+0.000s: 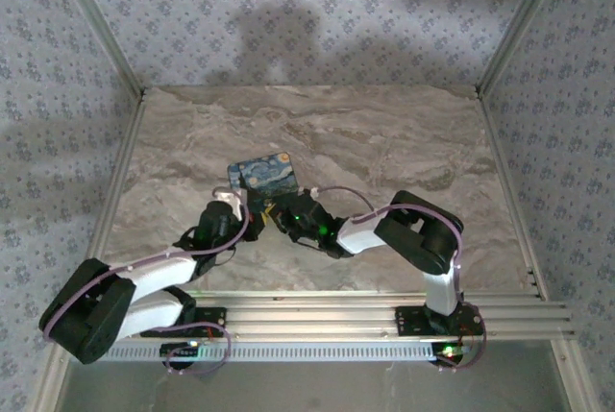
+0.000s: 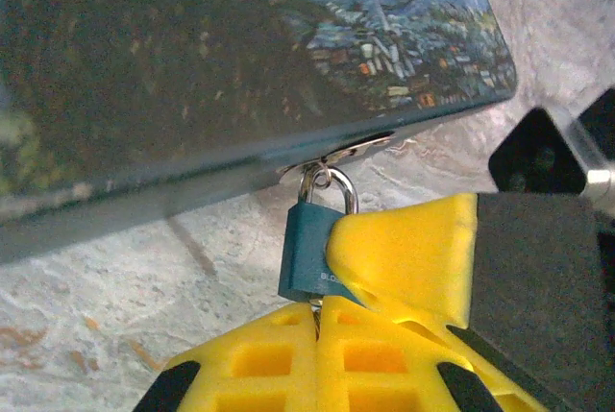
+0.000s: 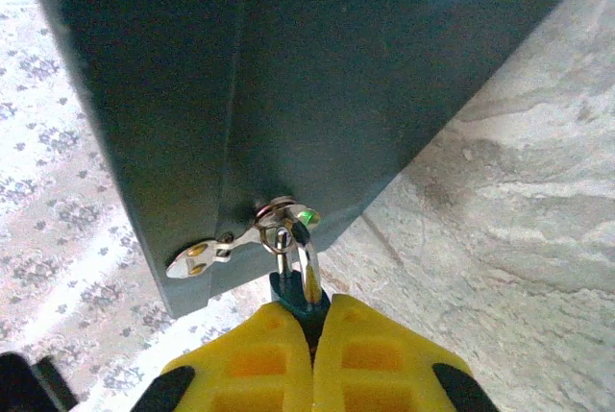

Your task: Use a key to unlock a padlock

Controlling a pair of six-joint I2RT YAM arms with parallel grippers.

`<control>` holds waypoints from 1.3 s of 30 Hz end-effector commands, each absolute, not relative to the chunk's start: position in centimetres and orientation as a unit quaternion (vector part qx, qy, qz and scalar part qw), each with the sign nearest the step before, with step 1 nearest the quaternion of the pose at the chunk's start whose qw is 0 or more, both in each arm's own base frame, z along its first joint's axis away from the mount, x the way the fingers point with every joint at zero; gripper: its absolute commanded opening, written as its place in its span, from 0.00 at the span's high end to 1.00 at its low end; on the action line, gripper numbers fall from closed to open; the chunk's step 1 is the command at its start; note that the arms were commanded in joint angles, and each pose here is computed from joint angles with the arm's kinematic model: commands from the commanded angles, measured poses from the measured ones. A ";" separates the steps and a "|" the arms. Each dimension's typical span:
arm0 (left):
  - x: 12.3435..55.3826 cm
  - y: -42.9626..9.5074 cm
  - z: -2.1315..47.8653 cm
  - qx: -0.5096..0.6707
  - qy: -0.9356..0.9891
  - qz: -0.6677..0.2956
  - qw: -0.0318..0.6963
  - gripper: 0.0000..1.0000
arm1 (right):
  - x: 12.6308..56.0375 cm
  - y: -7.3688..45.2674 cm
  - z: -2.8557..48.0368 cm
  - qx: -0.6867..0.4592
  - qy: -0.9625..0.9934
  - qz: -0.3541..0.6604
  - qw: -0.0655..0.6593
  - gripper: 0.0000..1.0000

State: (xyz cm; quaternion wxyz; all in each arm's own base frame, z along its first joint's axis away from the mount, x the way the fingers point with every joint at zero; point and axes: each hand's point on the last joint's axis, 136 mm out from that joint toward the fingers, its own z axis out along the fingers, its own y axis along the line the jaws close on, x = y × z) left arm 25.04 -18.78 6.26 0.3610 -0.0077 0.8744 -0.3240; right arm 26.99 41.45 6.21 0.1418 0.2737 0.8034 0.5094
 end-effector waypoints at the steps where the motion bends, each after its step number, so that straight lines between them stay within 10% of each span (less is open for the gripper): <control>1: 23.3 -18.8 4.7 0.085 0.879 -0.286 0.373 1.00 | 24.2 41.2 3.1 0.246 0.849 0.458 0.092 0.86; 5: 23.2 -18.5 4.8 0.081 0.877 -0.285 0.378 1.00 | 24.3 40.9 3.3 0.247 0.849 0.456 0.099 0.63; 16: 23.7 -17.8 6.3 0.084 0.872 -0.272 0.398 1.00 | 26.1 38.1 6.5 0.253 0.841 0.455 0.148 0.44; 39: 25.1 -18.6 7.5 0.117 0.865 -0.294 0.389 1.00 | 26.8 39.7 7.0 0.209 0.848 0.470 0.126 0.43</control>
